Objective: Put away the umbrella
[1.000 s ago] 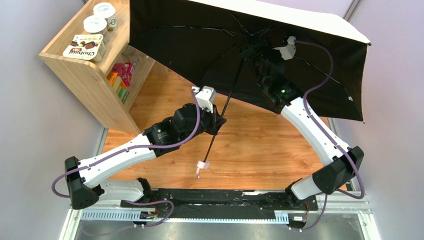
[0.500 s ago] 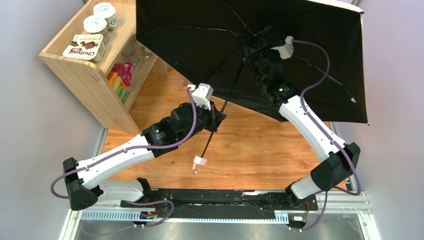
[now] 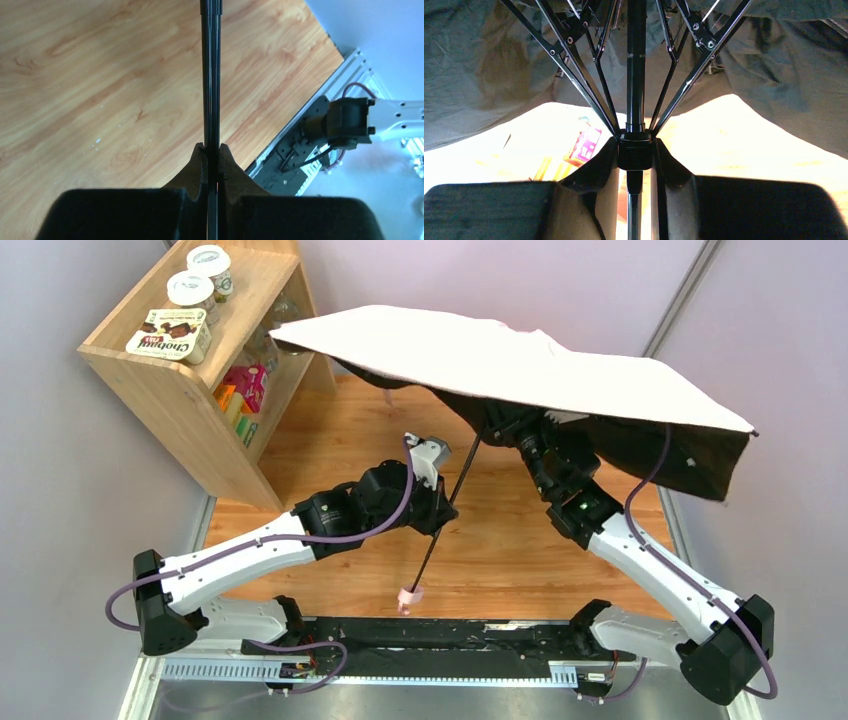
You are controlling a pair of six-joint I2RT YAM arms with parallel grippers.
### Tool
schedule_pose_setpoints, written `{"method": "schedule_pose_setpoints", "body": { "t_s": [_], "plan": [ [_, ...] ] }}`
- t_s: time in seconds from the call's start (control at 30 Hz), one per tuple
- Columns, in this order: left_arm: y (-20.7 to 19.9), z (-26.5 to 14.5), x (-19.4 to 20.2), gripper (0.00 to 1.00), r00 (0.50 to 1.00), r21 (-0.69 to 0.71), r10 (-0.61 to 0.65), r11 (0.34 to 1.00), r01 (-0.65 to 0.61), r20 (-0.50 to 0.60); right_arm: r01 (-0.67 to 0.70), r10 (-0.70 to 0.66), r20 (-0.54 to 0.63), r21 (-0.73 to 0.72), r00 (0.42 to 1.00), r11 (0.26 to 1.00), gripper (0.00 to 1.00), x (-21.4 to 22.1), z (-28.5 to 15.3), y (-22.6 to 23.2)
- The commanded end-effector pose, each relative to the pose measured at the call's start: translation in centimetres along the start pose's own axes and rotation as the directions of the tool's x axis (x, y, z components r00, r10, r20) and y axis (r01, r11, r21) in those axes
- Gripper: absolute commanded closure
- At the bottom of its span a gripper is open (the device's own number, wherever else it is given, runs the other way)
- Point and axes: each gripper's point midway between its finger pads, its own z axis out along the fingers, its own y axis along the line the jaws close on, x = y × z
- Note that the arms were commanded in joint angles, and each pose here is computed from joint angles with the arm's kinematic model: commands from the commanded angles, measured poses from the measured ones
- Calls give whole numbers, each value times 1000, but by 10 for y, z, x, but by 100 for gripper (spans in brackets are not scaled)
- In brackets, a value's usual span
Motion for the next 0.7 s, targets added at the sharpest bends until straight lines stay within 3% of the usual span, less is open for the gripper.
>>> {"method": "schedule_pose_setpoints", "body": {
  "t_s": [0.0,0.1,0.17,0.2,0.27,0.33,0.4,0.67],
  "plan": [
    [-22,-6,-71,100,975,74,-38,997,22,221,-34,12,-187,-116,982,993,100,51,-24,21],
    [-18,-5,-63,100,979,62,-40,998,28,202,-9,5,-75,-49,997,999,100,21,-13,19],
    [-12,-3,-52,93,983,46,-44,998,36,179,-16,16,-10,-24,1000,1000,100,-2,-4,24],
    [-11,-6,-50,77,982,50,-55,998,46,179,-13,13,12,4,1000,1000,100,-11,0,24],
    [-5,-8,-36,56,983,49,-72,997,64,172,23,-25,51,38,998,999,100,-26,12,32],
    [3,-8,-16,42,985,50,-92,995,86,147,67,-71,77,51,995,996,100,-39,19,40],
    [10,-9,8,34,989,54,-101,994,96,105,113,-117,97,52,988,992,100,-47,26,47],
    [19,-16,62,34,988,102,-156,983,155,6,277,-289,134,102,948,955,100,-60,48,52]
  ]
}}
